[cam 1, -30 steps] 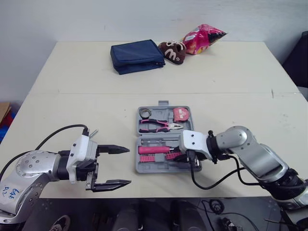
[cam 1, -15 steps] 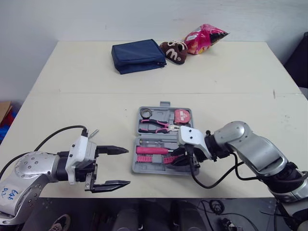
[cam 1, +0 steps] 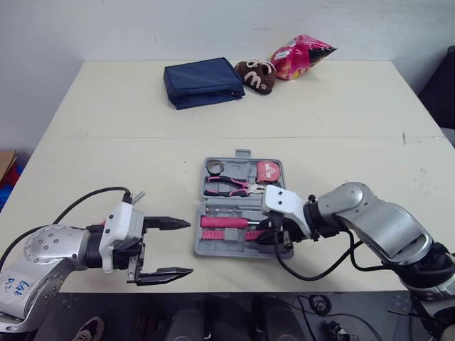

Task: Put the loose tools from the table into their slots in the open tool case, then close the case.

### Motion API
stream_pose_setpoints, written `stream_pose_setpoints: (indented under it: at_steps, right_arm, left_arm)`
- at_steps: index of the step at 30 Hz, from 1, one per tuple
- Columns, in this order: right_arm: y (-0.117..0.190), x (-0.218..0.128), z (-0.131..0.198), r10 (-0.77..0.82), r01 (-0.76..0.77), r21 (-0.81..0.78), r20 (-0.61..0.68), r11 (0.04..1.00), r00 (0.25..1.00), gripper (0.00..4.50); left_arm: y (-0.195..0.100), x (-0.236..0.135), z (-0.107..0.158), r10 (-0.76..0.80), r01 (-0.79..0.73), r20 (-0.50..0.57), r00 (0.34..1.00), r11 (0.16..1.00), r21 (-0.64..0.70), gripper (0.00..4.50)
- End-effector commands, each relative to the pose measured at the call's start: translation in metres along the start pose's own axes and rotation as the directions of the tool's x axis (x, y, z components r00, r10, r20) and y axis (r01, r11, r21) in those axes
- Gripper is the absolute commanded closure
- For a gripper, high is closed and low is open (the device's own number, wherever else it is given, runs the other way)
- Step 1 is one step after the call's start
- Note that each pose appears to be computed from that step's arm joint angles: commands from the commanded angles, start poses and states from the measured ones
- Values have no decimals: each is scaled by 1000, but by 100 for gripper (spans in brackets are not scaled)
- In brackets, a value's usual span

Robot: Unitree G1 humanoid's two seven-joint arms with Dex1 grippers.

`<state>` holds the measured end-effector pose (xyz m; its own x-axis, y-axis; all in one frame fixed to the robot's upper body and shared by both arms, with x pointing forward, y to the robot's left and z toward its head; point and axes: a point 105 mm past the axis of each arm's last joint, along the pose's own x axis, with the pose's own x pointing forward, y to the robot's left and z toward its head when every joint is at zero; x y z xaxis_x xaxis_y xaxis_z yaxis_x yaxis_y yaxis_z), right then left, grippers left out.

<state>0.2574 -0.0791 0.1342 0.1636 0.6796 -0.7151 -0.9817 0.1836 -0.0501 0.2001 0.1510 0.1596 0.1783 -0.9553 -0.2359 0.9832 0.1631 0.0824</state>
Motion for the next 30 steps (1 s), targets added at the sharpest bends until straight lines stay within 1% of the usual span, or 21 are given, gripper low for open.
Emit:
stream_pose_setpoints:
  at_steps: [1,11,18,23,25,26,28,30]
  right_arm:
    - [3,-1,6,-10,9,-34,-9,999,1000,366]
    - [0,8,12,-19,19,-30,-21,999,1000,366]
    - [6,12,18,17,-17,-1,-5,1000,1000,366]
    - [3,13,10,6,-5,38,-29,999,1000,366]
    - [1,12,7,-5,7,44,-32,999,999,264]
    - [1,11,10,-5,6,47,-12,999,1000,234]
    - [4,6,17,33,-35,57,31,998,999,142]
    - [5,-3,19,49,-51,42,40,998,998,38]
  left_arm:
    - [-3,3,4,-13,13,10,1000,1000,28,0]
    - [-3,2,2,-2,2,7,1000,1000,26,0]
    - [-4,1,1,10,-10,2,1000,1000,24,0]
    - [-4,1,0,14,-14,0,1000,1000,25,0]
    - [-3,1,0,15,-15,0,1000,1000,27,0]
    - [-3,1,0,16,-16,0,1000,1000,27,0]
    - [-3,0,0,17,-17,-2,1000,1000,27,0]
    - [-4,-1,0,16,-16,-6,1000,1000,24,0]
